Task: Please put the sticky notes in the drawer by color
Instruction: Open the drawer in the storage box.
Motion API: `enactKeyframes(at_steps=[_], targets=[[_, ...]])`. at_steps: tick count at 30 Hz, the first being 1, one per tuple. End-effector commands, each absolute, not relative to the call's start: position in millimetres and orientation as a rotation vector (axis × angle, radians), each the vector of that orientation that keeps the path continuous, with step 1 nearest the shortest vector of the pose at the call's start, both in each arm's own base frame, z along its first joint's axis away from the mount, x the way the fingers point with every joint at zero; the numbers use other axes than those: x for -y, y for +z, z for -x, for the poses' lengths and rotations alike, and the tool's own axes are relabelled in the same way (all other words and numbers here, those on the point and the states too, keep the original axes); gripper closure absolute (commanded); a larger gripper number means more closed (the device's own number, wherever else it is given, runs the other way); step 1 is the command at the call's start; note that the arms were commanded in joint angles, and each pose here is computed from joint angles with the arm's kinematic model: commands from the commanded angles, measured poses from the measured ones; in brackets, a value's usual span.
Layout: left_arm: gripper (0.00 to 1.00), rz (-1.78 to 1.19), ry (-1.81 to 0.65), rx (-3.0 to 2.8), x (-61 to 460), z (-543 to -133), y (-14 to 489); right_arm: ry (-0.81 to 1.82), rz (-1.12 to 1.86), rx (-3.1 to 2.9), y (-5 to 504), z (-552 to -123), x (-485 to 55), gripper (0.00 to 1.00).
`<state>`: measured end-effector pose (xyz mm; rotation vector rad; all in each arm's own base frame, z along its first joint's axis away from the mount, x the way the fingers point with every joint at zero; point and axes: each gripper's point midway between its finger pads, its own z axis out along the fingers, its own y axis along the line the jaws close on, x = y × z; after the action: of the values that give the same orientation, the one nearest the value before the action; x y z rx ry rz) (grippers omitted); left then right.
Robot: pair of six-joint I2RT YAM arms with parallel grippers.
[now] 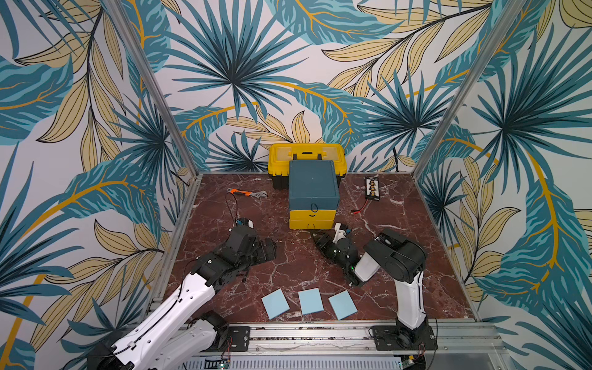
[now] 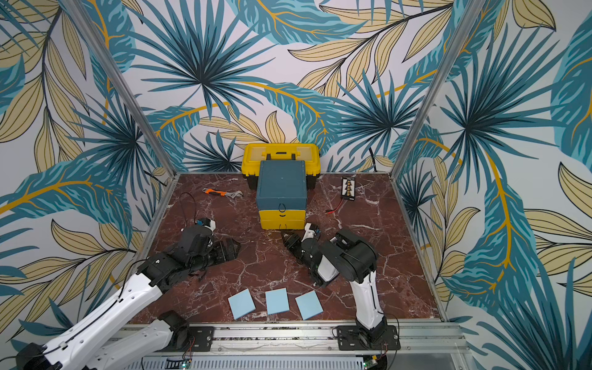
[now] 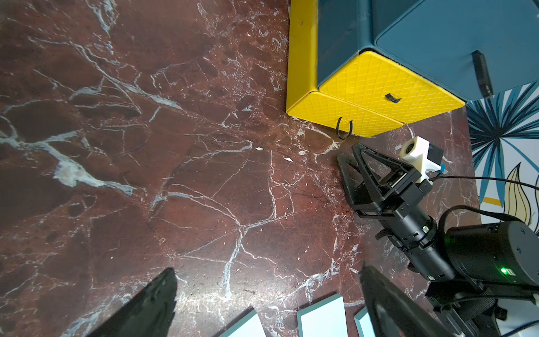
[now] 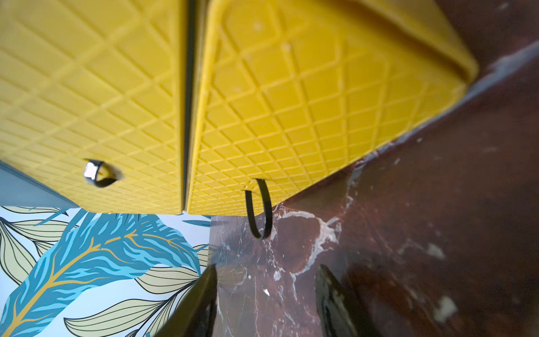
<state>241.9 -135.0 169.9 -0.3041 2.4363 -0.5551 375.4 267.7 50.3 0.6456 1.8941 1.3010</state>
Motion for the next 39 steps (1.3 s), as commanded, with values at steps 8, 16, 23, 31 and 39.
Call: enactKeyframes(at_steps=[8, 16, 23, 31, 39], targets=[[0.00, 0.308, -0.531, -2.438, 130.3, -242.4, 164.9, 1.330, -0.683, -1.853, 48.1, -392.2, -266.8, 0.48], [0.00, 0.319, -0.493, -2.434, 126.5, -246.9, 162.2, 1.360, -0.680, -1.842, 48.1, -397.5, -271.0, 0.50], [0.00, 0.320, -0.493, -2.435, 127.8, -250.1, 161.2, 1.389, -0.681, -1.833, 52.0, -401.2, -275.2, 0.52], [0.00, 0.319, -0.488, -2.440, 127.5, -250.2, 160.7, 1.428, -0.699, -1.830, 52.3, -404.3, -280.6, 0.58], [0.00, 0.320, -0.484, -2.439, 126.5, -250.0, 160.5, 1.428, -0.710, -1.836, 47.7, -405.1, -281.4, 0.64]])
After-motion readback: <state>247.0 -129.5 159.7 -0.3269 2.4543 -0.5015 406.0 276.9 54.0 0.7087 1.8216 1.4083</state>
